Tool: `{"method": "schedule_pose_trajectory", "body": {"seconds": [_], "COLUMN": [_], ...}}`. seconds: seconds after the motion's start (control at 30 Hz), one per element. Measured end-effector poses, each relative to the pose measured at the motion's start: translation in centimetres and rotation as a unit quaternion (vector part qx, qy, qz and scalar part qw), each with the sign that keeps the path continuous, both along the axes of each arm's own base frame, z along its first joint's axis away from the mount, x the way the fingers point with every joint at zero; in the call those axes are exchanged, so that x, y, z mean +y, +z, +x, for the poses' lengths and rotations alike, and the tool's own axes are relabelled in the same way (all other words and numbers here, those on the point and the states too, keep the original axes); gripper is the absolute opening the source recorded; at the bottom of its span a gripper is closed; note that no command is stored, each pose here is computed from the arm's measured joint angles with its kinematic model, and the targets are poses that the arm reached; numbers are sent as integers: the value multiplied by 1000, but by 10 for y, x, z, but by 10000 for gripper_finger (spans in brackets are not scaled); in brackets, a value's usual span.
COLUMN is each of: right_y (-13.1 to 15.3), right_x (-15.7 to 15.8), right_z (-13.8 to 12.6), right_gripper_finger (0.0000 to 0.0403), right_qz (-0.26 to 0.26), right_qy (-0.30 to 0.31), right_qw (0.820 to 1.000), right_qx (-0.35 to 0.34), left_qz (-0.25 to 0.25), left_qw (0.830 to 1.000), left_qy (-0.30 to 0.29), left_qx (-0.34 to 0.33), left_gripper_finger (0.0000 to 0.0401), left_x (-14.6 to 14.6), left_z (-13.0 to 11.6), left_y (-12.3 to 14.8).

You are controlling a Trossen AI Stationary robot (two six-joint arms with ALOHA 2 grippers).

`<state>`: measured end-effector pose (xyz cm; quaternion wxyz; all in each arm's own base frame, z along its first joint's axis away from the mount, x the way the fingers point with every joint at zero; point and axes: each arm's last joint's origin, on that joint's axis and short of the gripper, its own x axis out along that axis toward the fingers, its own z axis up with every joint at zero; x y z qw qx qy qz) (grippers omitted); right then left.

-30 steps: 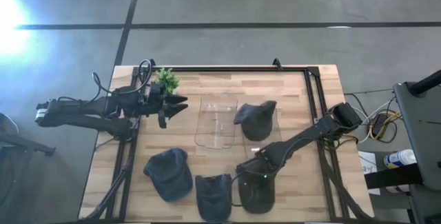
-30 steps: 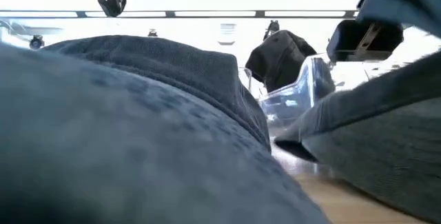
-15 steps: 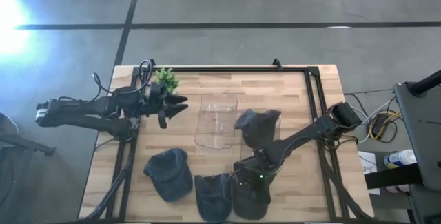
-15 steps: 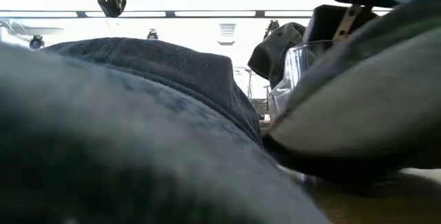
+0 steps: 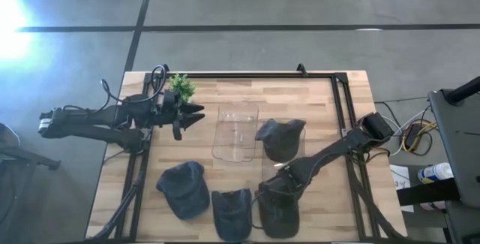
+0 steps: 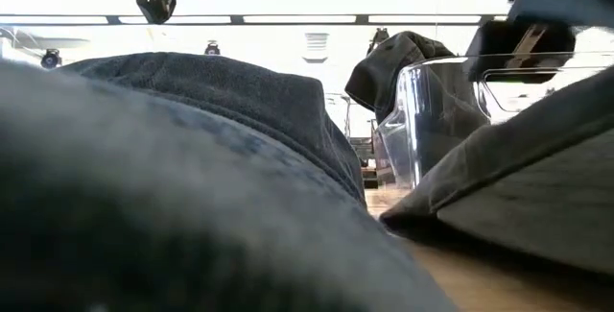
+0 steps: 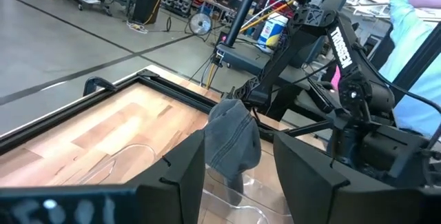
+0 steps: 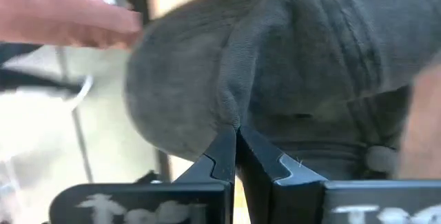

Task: Pick & Place hat
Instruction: Put the black cap into the right transparent bin

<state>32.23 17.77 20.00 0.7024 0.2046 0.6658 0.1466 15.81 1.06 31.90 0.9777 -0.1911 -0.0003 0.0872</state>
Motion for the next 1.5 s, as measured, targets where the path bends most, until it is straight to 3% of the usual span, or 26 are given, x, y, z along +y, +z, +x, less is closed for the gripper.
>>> {"method": "schedule_pose_trajectory", "body": {"seconds": [1.03,1.5], "right_y": [-6,0], "right_x": [-71,-28], "right_z": [18,2], "right_gripper_finger": [8,8], "right_qz": [-98,-29], "right_qy": [1,11], "right_qw": [995,999], "right_qx": [-19,11], "left_qz": [0,10], "left_qw": [1000,1000], "left_qy": [0,0], "left_qx": [0,1], "left_gripper_finger": [165,165], "left_x": [0,0], "left_z": [0,0], "left_y": [0,0]}}
